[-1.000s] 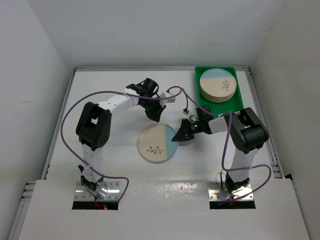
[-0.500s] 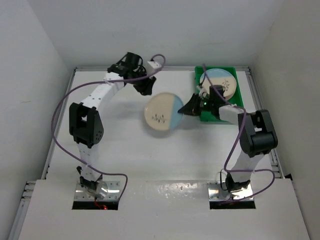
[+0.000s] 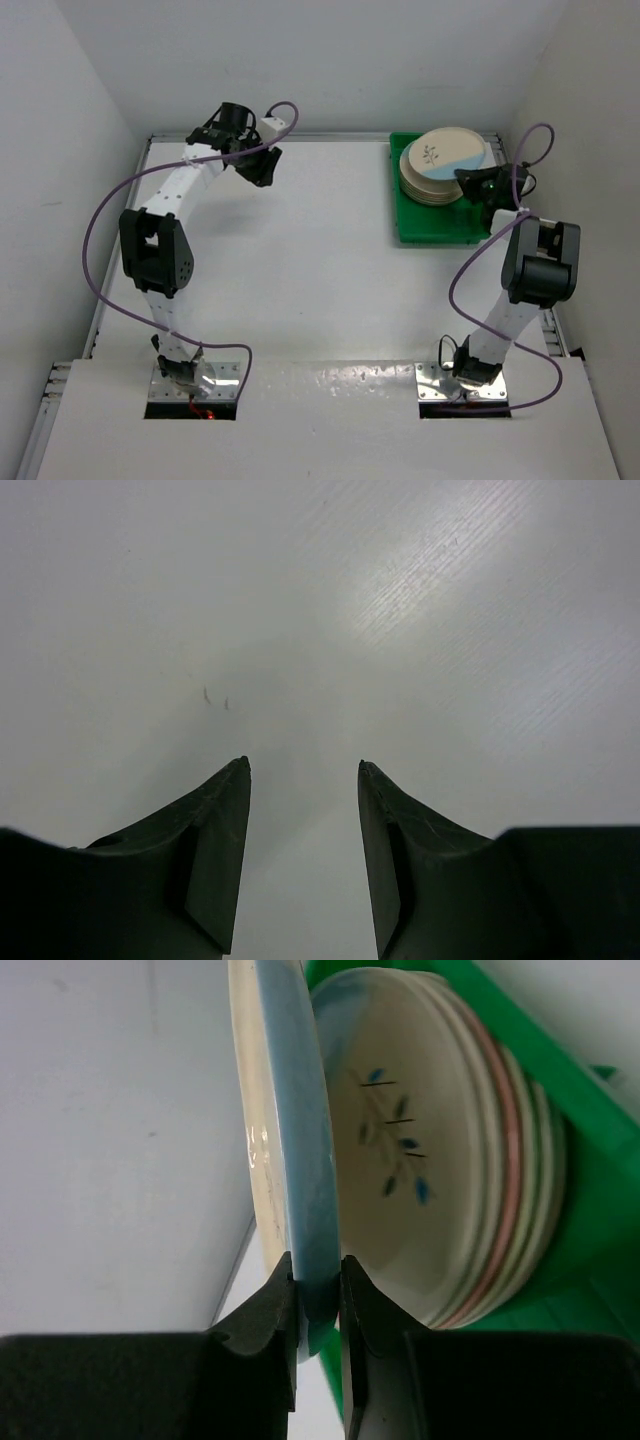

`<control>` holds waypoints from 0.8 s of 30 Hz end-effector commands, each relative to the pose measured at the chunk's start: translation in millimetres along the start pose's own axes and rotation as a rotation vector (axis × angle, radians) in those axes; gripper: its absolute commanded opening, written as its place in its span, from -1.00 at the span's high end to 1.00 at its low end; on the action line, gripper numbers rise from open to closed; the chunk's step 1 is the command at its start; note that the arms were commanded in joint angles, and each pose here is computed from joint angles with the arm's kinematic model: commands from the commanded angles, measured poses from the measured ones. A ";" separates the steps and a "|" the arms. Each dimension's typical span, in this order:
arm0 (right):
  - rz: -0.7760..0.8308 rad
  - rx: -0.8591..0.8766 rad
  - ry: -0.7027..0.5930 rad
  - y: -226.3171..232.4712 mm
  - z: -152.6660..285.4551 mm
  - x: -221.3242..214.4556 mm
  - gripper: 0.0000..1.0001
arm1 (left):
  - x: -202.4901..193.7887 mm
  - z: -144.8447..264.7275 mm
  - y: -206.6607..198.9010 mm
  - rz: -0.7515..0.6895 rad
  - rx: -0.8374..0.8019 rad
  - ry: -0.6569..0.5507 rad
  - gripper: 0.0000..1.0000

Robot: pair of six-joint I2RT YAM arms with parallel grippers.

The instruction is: Place the plates into the plastic bin on the countertop

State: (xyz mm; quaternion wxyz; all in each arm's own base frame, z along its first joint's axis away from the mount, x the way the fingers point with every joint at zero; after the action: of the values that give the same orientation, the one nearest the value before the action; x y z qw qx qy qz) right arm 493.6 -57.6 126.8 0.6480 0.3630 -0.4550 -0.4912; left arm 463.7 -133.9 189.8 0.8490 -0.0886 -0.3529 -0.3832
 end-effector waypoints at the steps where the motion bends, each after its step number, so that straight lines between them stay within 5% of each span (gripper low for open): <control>1: 0.016 0.172 -0.087 53.7 -2.0 15.5 1.00 | 10.4 21.9 3.5 0.005 0.037 -0.038 0.00; 7: 0.023 0.053 -0.015 21.5 -9.6 5.1 0.99 | 5.3 21.3 6.0 0.014 0.039 -0.029 0.00; 15: 0.127 -0.252 0.091 -31.5 -5.4 -10.6 0.13 | 2.5 18.6 7.1 0.023 0.024 -0.030 0.00; 24: 0.391 -0.375 0.068 -32.9 8.8 2.4 -0.01 | 2.5 18.6 7.1 0.023 0.024 -0.030 0.00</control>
State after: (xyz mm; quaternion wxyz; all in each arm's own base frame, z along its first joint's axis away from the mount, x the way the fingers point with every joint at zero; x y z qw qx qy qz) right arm 479.2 -57.2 79.2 0.7765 0.2128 -0.3698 -0.4636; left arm 463.3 -125.6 184.7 0.8555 -0.0865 -0.3467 -0.3747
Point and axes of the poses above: each gripper's point midway between its finger pads, its own z axis back along the fingers, its own y axis along the line the jaws close on, x = y × z, the point moved 1 cm from there along z, back along the fingers, and after that the axes turned 7 degrees about -z, right-handed, at the moved point
